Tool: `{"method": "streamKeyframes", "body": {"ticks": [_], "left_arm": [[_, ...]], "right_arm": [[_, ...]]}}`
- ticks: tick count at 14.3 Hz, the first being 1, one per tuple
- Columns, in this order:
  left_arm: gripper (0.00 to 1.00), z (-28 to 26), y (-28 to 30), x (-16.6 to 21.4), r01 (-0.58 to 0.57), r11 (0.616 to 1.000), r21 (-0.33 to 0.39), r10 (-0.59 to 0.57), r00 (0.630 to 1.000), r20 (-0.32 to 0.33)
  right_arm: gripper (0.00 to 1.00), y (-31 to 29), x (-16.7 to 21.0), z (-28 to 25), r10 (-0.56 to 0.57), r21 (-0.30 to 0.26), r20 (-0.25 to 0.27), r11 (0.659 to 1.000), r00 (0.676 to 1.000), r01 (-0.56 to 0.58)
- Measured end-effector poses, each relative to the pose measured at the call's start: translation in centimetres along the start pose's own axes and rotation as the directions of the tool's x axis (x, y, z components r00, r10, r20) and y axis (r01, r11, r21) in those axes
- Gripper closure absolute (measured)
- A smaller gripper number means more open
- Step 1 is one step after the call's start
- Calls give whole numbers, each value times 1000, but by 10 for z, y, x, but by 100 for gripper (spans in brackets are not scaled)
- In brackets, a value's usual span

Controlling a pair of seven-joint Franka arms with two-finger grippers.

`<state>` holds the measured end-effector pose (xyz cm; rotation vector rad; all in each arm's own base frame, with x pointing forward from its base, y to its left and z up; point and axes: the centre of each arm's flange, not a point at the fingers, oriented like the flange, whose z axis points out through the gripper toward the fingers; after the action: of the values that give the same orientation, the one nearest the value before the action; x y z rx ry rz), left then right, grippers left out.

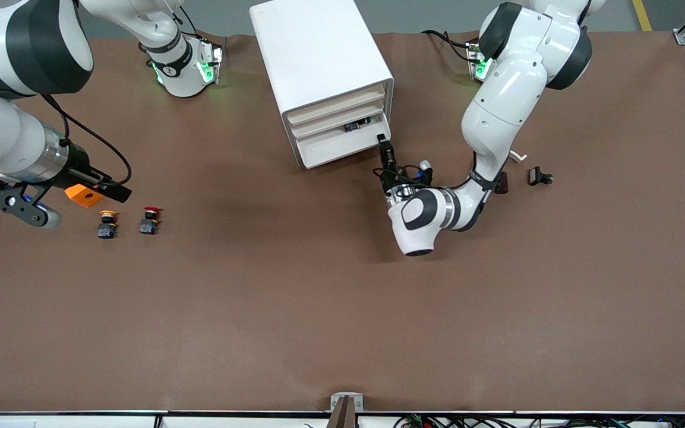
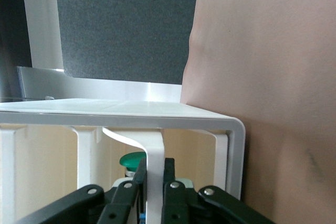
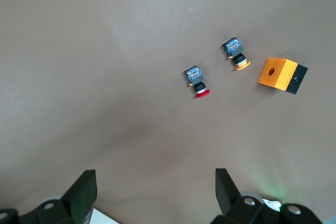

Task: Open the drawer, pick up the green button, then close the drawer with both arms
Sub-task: 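Pull the drawer open with the left gripper, exposing a green button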

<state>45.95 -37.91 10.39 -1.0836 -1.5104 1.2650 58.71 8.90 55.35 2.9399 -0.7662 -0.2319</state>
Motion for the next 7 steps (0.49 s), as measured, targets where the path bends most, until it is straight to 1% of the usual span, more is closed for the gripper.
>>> {"method": "streamKeyframes", "body": {"ticks": [4,7], "left_arm": [[86,-36,0,19,-5,1000,-12,6,998,70],[86,-50,1,28,-7,1000,-12,8,994,106]], "right_arm": [[0,0,-2,2,-2,-11,14,1000,1000,2],[0,1,-2,2,-1,-9,16,1000,1000,1]]}}
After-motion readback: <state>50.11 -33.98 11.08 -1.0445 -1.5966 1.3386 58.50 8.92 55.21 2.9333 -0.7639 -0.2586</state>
